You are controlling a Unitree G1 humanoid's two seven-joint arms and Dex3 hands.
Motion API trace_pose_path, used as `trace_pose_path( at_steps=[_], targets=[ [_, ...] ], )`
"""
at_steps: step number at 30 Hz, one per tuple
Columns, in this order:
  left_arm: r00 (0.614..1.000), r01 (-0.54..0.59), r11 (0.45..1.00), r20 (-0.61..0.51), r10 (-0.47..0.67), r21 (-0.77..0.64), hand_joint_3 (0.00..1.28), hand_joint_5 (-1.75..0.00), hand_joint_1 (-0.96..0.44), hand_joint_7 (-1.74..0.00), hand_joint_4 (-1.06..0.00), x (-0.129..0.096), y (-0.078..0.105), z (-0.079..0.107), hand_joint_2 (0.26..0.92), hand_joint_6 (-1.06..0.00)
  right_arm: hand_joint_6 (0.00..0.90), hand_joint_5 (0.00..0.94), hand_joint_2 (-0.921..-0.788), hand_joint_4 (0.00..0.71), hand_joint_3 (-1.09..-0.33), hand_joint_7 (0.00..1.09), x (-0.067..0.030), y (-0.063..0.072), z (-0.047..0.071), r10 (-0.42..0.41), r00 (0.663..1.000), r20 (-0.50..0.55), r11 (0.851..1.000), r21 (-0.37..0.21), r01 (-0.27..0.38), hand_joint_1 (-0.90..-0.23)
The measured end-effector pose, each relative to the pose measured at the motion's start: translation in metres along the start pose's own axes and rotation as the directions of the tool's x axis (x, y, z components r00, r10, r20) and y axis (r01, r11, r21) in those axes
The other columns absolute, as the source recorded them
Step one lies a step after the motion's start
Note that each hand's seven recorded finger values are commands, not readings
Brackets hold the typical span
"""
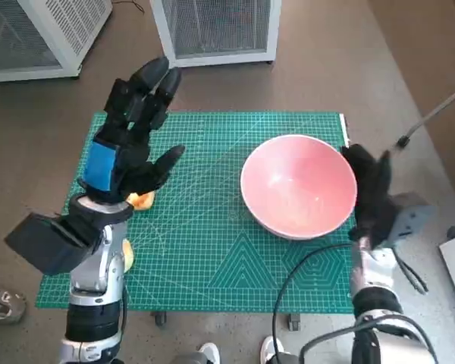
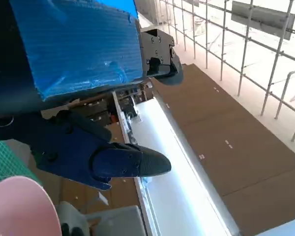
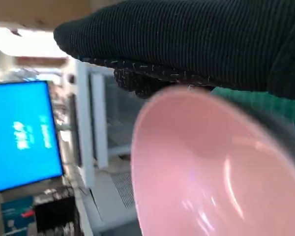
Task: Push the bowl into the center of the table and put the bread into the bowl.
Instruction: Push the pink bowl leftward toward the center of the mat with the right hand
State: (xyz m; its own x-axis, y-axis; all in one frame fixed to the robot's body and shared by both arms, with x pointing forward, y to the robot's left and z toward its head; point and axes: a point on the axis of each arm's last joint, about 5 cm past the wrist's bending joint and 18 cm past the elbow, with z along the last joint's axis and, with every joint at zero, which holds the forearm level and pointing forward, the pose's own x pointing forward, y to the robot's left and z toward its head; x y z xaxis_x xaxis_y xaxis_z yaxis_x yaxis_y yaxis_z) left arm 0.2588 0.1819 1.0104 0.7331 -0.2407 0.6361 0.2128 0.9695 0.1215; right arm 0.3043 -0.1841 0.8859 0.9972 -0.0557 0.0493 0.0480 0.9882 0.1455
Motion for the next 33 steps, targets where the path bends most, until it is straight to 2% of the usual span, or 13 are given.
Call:
trace_pose_path(
  at_steps=[12, 33],
  targets=[
    [1.000, -0.011, 1.000, 0.003, 0.011, 0.008, 0.32, 0.00, -0.52, -0.53, -0.29, -0.005, 0.002, 0.003, 0.921, -0.10, 0.338, 0.004, -0.921, 0.219, -0.729, 0.04, 0.0072, 0.026, 0.001, 0.070, 0.997, -0.039, 0.997, 0.035, -0.068, -0.604],
    [0.999, -0.039, 0.999, 0.007, 0.039, 0.025, 0.32, 0.00, -0.51, -0.50, -0.29, -0.010, 0.006, 0.006, 0.921, -0.12, 0.337, 0.000, -0.921, 0.189, -0.713, 0.04, 0.0207, 0.065, 0.017, 0.174, 0.984, -0.022, 0.982, 0.073, -0.172, -0.602]
  ],
)
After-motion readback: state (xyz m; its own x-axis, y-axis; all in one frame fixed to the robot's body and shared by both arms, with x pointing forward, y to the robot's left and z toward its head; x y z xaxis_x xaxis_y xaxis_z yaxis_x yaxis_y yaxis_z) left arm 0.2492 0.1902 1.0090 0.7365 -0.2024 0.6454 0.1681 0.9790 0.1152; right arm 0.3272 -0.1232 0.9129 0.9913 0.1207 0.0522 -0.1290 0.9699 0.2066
